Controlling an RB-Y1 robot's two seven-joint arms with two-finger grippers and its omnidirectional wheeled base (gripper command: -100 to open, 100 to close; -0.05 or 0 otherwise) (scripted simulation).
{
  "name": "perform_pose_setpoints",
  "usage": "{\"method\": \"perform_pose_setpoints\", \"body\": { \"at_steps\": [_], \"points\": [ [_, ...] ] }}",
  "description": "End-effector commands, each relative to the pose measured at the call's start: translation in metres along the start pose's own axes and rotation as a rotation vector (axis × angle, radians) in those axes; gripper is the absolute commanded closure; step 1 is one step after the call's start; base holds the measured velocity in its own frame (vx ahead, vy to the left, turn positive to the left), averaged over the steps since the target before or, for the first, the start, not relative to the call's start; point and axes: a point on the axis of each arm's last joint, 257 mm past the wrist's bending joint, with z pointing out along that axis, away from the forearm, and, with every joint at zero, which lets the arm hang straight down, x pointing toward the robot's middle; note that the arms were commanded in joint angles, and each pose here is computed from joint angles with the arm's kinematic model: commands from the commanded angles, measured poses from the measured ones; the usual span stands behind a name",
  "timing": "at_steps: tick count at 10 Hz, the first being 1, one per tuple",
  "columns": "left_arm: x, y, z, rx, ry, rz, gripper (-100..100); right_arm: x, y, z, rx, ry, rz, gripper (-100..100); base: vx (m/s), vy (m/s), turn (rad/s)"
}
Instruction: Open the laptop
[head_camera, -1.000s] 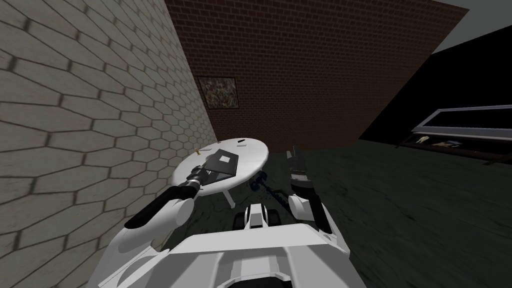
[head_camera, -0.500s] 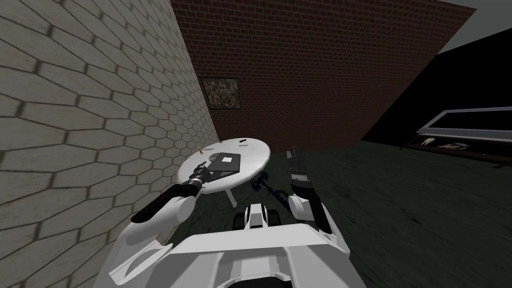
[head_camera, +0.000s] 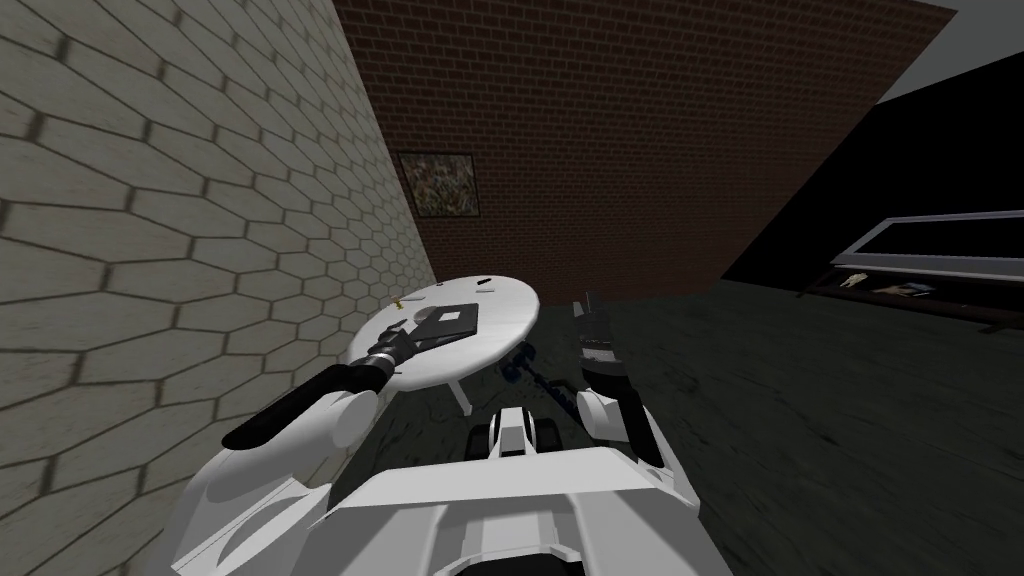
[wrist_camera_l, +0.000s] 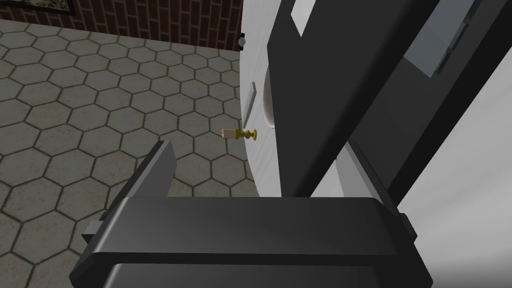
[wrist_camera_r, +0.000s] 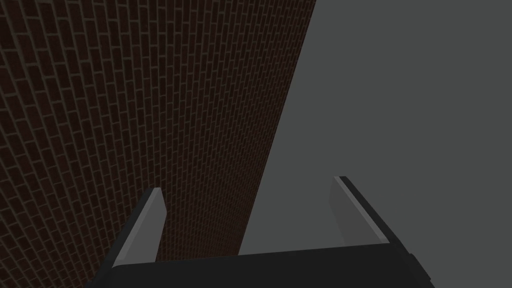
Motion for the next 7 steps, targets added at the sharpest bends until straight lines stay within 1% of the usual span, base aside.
{"method": "perform_pose_setpoints", "body": {
  "at_steps": [1, 2, 3, 4, 7],
  "points": [
    [-0.0012, -0.0134, -0.0069, 0.002, -0.003, 0.001, -100, 0.0, 0.0, 0.0, 0.0, 0.0, 0.0, 0, 0.009, -0.009, -0.005],
    [-0.0014, -0.0184, -0.0097, 0.003, -0.004, 0.002, -100, 0.0, 0.0, 0.0, 0.0, 0.0, 0.0, 0, 0.011, -0.009, -0.01],
    [-0.0016, -0.0144, -0.0081, 0.001, -0.005, 0.003, -100, 0.0, 0.0, 0.0, 0.0, 0.0, 0.0, 0, 0.005, -0.004, 0.002],
    [-0.0022, -0.0137, -0.0084, -0.003, -0.007, 0.003, 0, 0.0, 0.0, 0.0, 0.0, 0.0, 0.0, 0, 0.0, 0.0, 0.0],
    [-0.0027, -0.0119, -0.0081, -0.008, -0.008, 0.003, 0, 0.0, 0.0, 0.0, 0.0, 0.0, 0.0, 0, 0.0, 0.0, 0.0]
  ]
}}
